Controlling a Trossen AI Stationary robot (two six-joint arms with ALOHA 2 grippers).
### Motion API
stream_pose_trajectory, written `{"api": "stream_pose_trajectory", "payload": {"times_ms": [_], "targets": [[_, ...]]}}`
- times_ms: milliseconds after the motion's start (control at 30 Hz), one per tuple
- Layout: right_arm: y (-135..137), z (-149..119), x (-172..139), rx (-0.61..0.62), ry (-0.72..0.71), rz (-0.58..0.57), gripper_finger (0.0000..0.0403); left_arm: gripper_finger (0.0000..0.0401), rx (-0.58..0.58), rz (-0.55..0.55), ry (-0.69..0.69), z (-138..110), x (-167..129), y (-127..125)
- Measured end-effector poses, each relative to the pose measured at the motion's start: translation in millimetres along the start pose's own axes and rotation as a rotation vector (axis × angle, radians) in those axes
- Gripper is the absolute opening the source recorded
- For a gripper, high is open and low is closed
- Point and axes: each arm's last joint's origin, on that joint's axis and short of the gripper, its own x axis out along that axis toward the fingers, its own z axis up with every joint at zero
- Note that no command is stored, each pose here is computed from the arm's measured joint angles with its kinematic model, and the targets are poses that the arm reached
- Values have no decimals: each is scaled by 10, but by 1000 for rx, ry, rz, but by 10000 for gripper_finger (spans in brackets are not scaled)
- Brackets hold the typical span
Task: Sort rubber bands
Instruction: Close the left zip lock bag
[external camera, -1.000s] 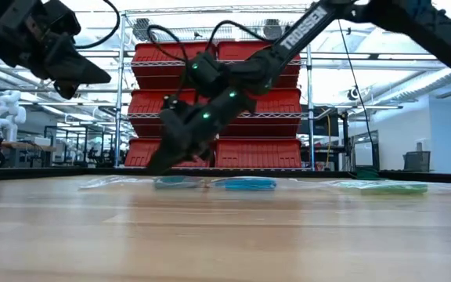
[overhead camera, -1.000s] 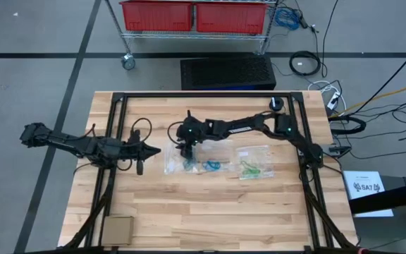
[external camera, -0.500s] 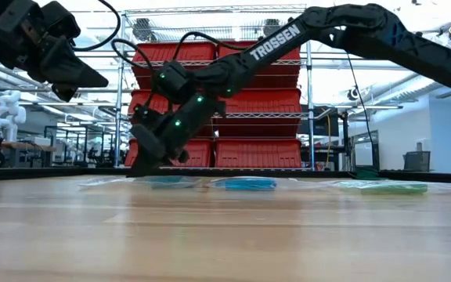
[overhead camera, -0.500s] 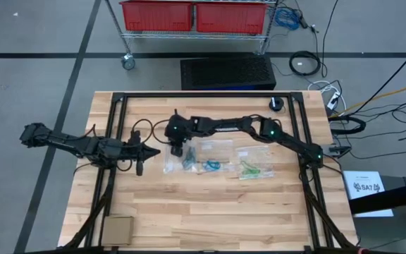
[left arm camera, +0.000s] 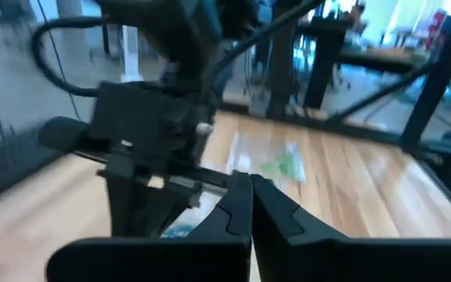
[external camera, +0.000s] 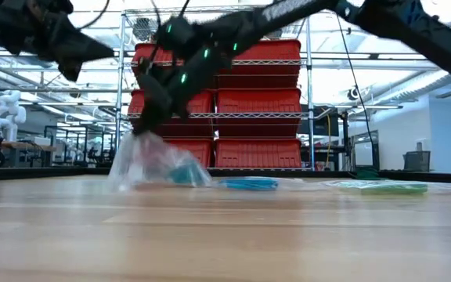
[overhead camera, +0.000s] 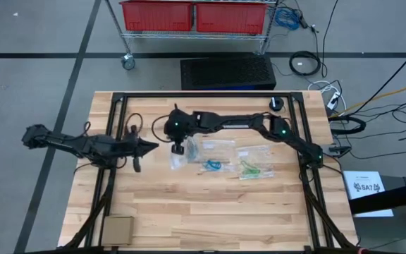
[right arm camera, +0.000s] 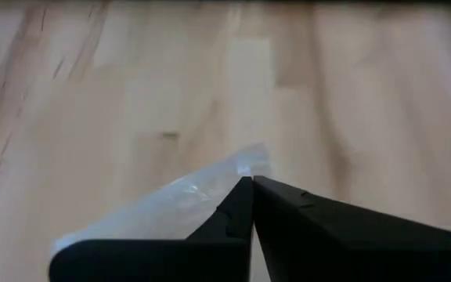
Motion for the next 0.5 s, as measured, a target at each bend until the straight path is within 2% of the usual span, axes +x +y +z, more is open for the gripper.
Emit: {"api": "stream_pose_trajectory", "payload": {"times_ms": [100, 233, 400, 500], "targets": [[16, 176, -307, -8, -27, -50, 0, 1, 44, 6, -87, 85, -47, 10], [81, 485, -875, -38, -129, -123, 0, 1, 138, 38, -174, 171, -110, 30], [166, 706, -1435, -89, -216, -221, 0, 3, 209, 106, -224, 227, -139, 50], [162, 807, -1754, -93, -277, -285, 0, 18, 226, 107, -258, 262, -144, 46]]}}
